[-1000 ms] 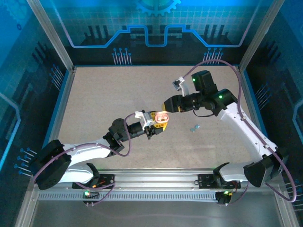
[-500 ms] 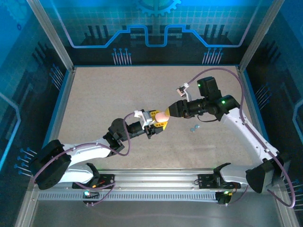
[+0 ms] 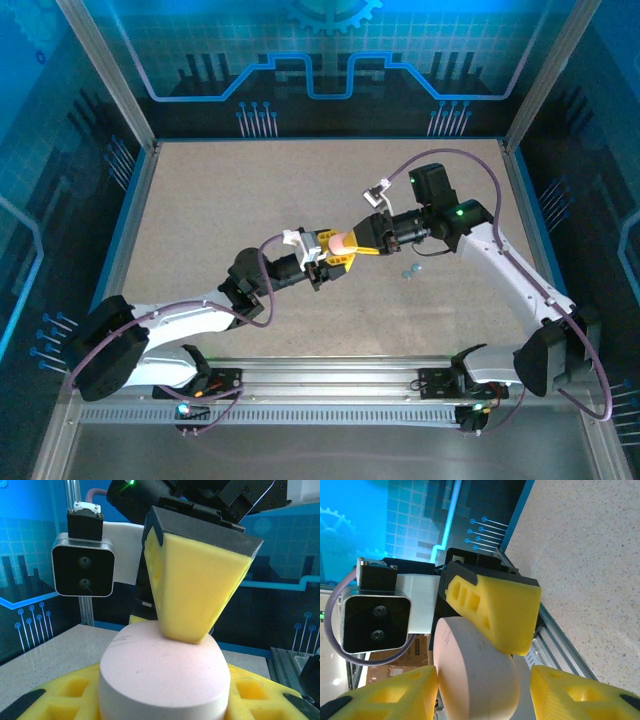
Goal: Insert the wireless bluetooth earbuds into the charging case
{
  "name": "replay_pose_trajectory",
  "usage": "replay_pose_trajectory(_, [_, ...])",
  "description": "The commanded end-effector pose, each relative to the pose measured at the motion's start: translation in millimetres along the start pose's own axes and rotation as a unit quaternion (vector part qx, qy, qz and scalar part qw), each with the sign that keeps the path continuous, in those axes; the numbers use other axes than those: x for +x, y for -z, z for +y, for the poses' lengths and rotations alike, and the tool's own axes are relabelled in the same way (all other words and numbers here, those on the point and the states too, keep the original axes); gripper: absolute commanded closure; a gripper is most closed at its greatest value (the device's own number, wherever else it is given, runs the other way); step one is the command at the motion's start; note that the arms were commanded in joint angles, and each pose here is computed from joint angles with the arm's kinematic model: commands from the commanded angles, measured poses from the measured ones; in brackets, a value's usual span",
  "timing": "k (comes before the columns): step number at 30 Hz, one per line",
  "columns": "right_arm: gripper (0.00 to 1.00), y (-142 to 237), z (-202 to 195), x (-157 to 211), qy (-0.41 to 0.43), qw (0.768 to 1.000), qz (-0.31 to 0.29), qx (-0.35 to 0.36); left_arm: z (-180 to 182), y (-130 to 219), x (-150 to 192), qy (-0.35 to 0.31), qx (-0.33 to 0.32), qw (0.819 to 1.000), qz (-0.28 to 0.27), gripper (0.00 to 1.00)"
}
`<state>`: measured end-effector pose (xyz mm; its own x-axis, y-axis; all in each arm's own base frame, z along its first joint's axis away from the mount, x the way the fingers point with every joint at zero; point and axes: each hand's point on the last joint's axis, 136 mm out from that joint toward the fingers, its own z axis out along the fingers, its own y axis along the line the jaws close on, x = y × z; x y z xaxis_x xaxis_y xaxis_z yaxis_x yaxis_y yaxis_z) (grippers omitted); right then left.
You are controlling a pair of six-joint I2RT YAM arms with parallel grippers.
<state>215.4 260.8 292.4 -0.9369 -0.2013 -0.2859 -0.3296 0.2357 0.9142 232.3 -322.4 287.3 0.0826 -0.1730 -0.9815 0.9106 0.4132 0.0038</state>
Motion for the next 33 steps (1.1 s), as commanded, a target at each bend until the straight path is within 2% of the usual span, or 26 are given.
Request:
replay_pose_trajectory(1, [0.57,-2.7,0.7,0.8,-0.006,1.0,0.01,-0.02,-6.0,-5.9,-25.4,-0.009,0.016,0.999,-0.035,0.61])
replay_pose_trajectory(6, [0.79,-0.2,-1.6,0.0,-0.008,1.0,0.005,-0.013,-1.2,-7.0,-19.6,-0.01,0.003,1.0,-0.02,0.56])
replay_pose_trajectory(8, [0.84,2.6,-4.1,-3.0,-0.01,1.0,-0.004,-0.005,0.2,-6.9,-16.1,-0.008,-0.001,1.0,-0.012,0.54])
replay_pose_trajectory(12, [0.9,9.9,-3.1,-10.5,-0.005,1.0,-0.027,-0.001,3.0,-5.2,-9.1,-0.012,-0.01,1.0,0.006,0.44])
replay_pose_trajectory(17, [0.91,25.3,-7.7,-26.1,0.003,0.997,-0.077,0.019,6.6,1.5,-1.5,-0.022,-0.026,0.999,0.029,0.23])
replay_pose_trajectory(22, [0.9,46.9,-33.0,-45.8,-0.021,0.988,-0.143,0.044,12.1,14.2,3.7,-0.037,-0.052,0.997,0.047,0.15])
replay_pose_trajectory(26, [0.88,58.2,-79.1,-49.1,-0.069,0.975,-0.175,0.115,23.3,29.0,3.5,-0.032,-0.097,0.992,0.074,0.09])
replay_pose_trajectory(28, [0.87,60.7,-111.6,-49.8,-0.109,0.963,-0.188,0.159,31.5,37.7,2.5,-0.024,-0.124,0.988,0.088,0.02])
replay_pose_trajectory(33, [0.87,48.8,-168.8,-56.3,-0.172,0.949,-0.193,0.18,59.2,61.0,1.3,0.021,-0.21,0.969,0.131,0.01])
